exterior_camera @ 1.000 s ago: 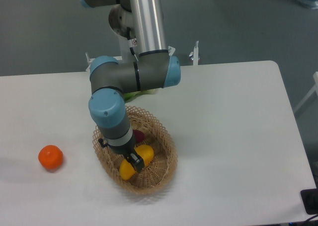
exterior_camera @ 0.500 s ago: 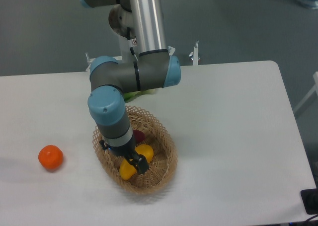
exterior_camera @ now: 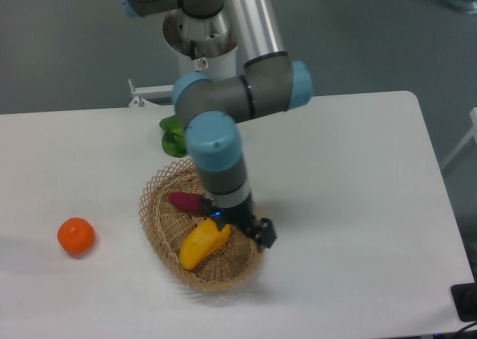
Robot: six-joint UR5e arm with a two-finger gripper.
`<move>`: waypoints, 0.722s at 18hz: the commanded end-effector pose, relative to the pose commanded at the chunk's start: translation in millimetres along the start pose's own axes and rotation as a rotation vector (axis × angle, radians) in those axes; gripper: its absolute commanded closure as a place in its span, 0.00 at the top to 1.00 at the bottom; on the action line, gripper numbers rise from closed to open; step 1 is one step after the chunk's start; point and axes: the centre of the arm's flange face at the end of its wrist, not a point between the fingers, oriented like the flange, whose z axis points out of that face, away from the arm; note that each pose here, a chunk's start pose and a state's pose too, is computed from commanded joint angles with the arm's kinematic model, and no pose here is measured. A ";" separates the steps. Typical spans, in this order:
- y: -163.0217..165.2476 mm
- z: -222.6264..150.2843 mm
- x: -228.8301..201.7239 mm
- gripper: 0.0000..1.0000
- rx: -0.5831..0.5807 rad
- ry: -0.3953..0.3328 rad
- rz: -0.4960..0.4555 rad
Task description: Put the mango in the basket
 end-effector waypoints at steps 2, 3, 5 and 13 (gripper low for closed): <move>15.2 0.1 -16.7 1.00 -0.001 -0.005 -0.003; 24.5 1.4 -24.2 1.00 -0.006 -0.006 0.004; 49.3 2.2 -40.4 1.00 -0.025 0.016 0.030; 119.8 4.2 -113.4 1.00 -0.015 0.076 0.071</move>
